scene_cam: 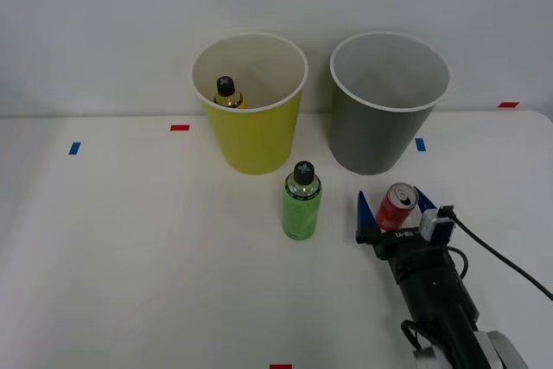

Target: Put cans in the gray bin, plastic bottles in the light green bin

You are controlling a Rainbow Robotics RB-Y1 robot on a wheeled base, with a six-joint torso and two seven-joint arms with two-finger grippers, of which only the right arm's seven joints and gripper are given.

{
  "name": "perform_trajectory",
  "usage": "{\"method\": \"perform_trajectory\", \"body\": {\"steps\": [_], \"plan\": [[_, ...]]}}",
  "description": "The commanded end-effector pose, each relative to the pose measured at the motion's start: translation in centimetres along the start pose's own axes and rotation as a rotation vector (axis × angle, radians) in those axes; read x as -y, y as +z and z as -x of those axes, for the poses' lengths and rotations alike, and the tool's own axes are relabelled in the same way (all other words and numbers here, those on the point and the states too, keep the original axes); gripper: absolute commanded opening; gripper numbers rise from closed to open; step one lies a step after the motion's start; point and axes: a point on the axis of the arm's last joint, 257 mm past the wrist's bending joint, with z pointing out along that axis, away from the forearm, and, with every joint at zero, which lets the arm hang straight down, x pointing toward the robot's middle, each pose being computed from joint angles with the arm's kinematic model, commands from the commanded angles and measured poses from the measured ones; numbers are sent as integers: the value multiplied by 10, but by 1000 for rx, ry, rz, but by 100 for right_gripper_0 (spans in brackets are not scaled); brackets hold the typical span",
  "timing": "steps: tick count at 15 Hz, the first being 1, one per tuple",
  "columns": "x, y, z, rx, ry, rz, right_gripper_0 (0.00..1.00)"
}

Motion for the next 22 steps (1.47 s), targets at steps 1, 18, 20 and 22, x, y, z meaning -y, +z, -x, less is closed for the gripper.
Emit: {"method": "perform_trajectory", "body": {"steps": [1,18,20,22], "plan": [[0,2,1,2,-10,-2,100],[4,-17,10,58,0,24,2],[9,-38,16,82,13,46,0],[9,-56,40,111,24,68,0]]}}
